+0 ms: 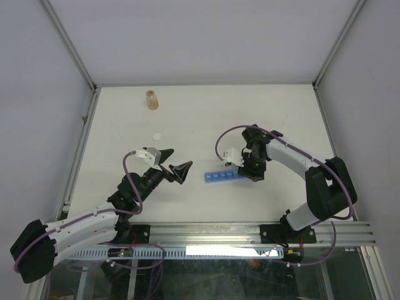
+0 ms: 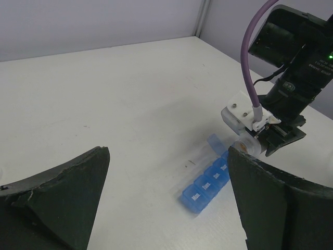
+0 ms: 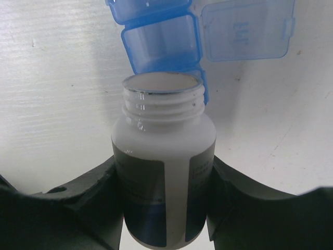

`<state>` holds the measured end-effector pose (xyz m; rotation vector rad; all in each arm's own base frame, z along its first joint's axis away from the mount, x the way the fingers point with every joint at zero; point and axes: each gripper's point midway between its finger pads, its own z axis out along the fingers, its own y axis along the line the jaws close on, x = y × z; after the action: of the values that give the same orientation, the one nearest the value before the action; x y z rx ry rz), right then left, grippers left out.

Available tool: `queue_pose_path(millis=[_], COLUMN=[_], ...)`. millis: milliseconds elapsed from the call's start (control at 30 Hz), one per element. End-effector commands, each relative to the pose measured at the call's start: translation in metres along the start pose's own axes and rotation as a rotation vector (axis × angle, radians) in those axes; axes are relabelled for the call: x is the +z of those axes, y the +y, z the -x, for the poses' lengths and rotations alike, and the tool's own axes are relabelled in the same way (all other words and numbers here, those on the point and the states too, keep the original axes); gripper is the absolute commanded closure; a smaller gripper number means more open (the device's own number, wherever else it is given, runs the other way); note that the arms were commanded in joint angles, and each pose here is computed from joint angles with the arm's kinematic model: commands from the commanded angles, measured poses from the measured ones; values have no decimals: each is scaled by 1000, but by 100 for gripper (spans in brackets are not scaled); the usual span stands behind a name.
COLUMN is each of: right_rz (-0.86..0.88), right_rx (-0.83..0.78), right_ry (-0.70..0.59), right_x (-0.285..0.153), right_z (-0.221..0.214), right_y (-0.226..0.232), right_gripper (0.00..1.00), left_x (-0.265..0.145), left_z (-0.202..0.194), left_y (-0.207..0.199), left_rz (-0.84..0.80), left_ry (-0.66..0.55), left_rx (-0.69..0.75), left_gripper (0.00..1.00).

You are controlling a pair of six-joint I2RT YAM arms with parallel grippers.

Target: Sort the pills into containers

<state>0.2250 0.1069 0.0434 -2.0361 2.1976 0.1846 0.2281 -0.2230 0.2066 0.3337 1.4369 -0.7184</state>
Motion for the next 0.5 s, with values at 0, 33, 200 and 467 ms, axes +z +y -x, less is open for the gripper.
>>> queue_pose_path(millis=[0, 33, 200, 467], right_rz=[-42, -43, -45, -39], right_rx=[1, 1, 3, 14], right_ry=[9, 10, 13, 26], right_x=[-11, -11, -13, -12], right_z=[7, 7, 9, 9], right_y=[-10, -10, -9, -7], right_gripper=[100, 100, 100, 100], left_x=[1, 1, 1, 0], left_z=[17, 17, 17, 17], left_y=[-2, -2, -2, -1], left_rz=[-12, -11, -11, -8], left_ry=[-66, -66, -65, -66], left_rx=[0, 0, 0, 1], left_gripper=[1, 1, 1, 1])
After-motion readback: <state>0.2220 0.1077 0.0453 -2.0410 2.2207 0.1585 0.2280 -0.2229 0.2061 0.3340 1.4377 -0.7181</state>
